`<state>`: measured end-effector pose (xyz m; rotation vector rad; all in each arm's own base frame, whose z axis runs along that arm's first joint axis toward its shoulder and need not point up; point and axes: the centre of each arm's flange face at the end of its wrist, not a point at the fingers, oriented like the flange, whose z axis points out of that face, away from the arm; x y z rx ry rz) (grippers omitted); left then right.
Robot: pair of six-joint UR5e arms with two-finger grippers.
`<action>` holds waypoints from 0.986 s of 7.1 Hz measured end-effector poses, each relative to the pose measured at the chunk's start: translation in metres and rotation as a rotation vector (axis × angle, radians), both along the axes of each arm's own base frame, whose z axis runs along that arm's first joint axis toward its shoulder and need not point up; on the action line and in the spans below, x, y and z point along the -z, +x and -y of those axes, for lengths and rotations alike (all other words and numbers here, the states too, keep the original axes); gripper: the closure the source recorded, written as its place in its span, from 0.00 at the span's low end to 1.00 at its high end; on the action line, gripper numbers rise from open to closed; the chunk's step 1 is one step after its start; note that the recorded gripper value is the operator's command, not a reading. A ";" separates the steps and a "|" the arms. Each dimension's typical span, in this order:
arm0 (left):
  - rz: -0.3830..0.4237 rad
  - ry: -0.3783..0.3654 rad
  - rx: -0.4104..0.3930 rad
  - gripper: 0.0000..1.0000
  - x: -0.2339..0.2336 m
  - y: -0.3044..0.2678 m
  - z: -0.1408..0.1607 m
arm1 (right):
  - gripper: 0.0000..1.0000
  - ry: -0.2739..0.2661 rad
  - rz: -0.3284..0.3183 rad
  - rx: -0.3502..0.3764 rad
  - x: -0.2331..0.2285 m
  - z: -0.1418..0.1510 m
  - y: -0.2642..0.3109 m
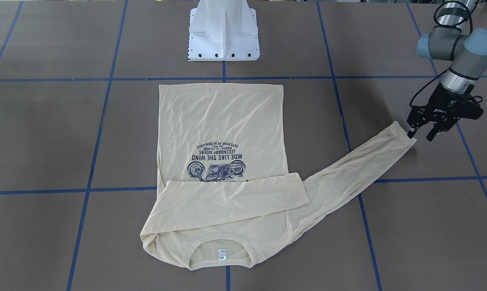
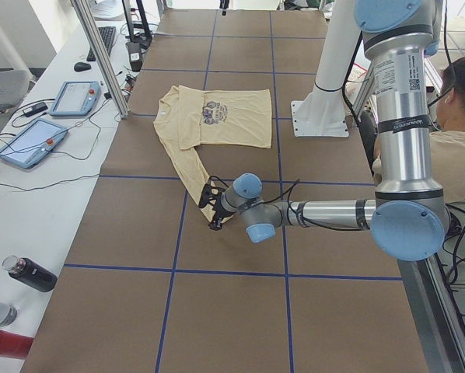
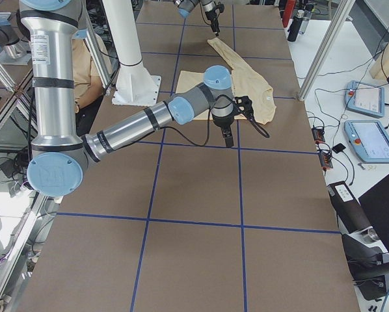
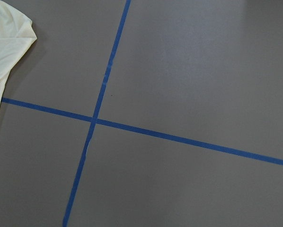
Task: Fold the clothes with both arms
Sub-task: 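Lower the left gripper and grasp the other sleeve cuff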
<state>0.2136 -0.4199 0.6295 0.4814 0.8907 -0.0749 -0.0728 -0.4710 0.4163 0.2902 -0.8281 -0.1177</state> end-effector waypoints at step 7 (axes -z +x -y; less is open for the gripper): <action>0.029 0.004 -0.023 0.43 -0.010 0.022 0.001 | 0.00 0.001 0.001 0.000 -0.001 0.000 0.001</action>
